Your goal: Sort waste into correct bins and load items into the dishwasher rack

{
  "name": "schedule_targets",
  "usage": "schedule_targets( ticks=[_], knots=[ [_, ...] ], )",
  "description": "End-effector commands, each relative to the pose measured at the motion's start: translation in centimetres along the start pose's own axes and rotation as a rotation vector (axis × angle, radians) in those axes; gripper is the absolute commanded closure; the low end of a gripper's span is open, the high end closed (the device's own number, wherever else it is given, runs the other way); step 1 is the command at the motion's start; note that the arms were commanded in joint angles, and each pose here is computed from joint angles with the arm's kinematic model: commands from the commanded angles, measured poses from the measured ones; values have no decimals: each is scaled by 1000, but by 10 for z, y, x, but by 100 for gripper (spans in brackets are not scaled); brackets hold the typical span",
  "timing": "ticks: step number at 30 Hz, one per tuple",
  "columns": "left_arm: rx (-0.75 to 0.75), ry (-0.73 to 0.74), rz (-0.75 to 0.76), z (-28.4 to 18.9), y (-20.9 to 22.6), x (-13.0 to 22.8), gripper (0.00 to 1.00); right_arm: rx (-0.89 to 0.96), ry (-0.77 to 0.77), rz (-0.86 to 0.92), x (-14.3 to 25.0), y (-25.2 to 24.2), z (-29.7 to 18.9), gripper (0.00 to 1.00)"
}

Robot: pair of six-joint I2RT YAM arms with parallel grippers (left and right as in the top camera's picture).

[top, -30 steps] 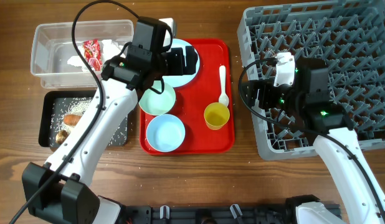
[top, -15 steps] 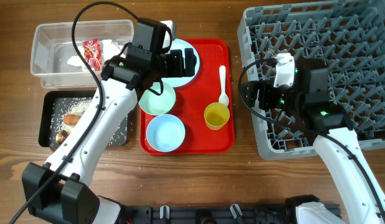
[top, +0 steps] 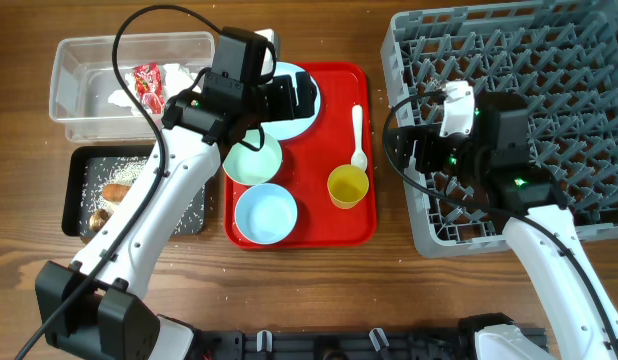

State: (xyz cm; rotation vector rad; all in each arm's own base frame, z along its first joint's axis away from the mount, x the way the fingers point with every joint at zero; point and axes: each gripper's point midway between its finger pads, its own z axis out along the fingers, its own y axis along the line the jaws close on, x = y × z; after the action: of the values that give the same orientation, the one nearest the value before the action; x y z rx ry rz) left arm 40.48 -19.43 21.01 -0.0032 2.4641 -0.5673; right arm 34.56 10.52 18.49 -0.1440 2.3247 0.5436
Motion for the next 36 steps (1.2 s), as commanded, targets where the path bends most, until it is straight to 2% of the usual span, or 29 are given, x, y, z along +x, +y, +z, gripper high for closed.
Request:
schedule_targets(
  ticks=[1, 4, 5, 8, 11, 15, 18, 21, 23, 25, 27, 28, 30, 32, 36],
  knots=[
    [8, -38, -25, -7, 3, -14, 0, -22, -66, 74, -20, 5, -2, 0],
    [-16, -42, -9, -17, 16, -19, 0, -56, -92, 66, -28, 11, -3, 0],
    [-42, -29, 40, -23, 18, -19, 1, -58, -103, 66, -32, 13, -4, 0],
    [-142, -46, 39, -43, 28, -31, 0, -66, -131, 74, -52, 20, -17, 3],
    [-195, -62, 31, -60, 34, -40, 0, -65, -164, 60, -81, 32, -38, 5],
    [-245, -24, -14, -66, 58, -36, 1, -55, -197, 48, -121, 41, -55, 5],
    [-287, -7, -59, -73, 81, -34, 1, -76, -207, 44, -147, 50, -37, 7],
    [-305, -14, -88, -76, 93, -37, 0, -64, -144, 70, -157, 61, 22, 9],
    [-305, -5, -90, -76, 93, -35, 0, -82, -76, 96, -146, 69, 58, 12],
    [-321, 8, -95, -78, 97, -32, 0, -109, 31, 105, -116, 85, 87, 14],
    [-353, -12, -248, -85, 117, -33, 0, -140, 160, 60, -73, 118, 117, 15],
    [-377, -26, -352, -95, 143, -36, 0, -139, 272, 28, -31, 137, 143, 17],
    [-409, -35, -409, -104, 166, -36, 0, -136, 358, 7, 3, 147, 164, 27],
    [-441, -52, -459, -115, 188, -38, 0, -118, 460, 18, 46, 154, 189, 30],
    [-449, -58, -470, -117, 193, -38, 0, -98, 501, 42, 67, 150, 208, 46]
  ],
)
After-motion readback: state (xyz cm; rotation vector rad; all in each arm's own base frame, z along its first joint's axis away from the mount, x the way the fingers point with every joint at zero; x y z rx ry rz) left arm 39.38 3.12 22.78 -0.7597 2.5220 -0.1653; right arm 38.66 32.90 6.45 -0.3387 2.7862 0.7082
